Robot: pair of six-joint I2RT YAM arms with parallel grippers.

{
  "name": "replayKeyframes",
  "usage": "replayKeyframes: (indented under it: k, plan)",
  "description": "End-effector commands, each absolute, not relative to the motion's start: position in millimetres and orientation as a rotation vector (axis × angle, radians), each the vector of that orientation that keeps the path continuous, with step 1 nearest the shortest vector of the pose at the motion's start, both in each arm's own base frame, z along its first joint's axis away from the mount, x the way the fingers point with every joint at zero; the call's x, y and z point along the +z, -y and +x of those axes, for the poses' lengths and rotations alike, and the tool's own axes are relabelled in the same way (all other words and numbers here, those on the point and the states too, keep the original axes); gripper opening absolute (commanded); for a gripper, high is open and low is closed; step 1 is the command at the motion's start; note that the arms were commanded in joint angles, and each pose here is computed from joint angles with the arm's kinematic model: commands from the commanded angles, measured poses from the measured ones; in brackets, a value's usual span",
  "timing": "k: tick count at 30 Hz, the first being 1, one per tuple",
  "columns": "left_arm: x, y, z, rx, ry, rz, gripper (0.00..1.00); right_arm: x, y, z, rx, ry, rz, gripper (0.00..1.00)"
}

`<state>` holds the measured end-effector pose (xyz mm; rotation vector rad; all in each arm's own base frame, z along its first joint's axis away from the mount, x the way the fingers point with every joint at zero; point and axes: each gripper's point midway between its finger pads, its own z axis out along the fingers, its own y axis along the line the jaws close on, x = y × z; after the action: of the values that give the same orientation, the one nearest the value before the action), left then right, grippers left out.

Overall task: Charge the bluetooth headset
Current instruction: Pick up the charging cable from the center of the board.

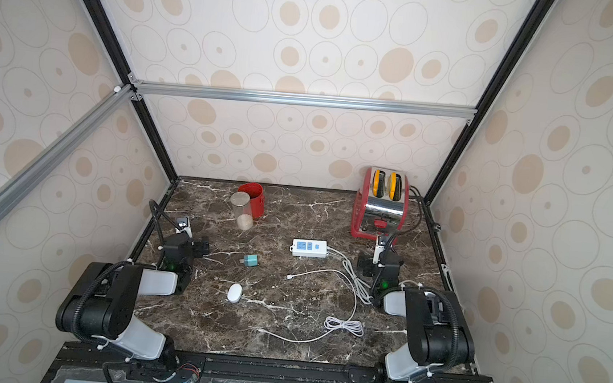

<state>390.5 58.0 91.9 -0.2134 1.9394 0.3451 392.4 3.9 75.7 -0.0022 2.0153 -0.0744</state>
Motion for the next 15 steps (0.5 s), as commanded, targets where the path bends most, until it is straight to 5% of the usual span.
replayKeyframes:
  k: [1, 15]
  plan:
    - [100.1, -59.9, 392.8, 0.346, -1.910, -0.214, 0.99, 82.6, -3.2, 396.8, -0.072, -1.996, -0.002, 1.00]
    - [100.1, -59.4, 393.7, 0.340, -1.912, -0.216, 0.99, 83.4, -3.4, 397.7, -0.071, -1.994, -0.001, 1.00]
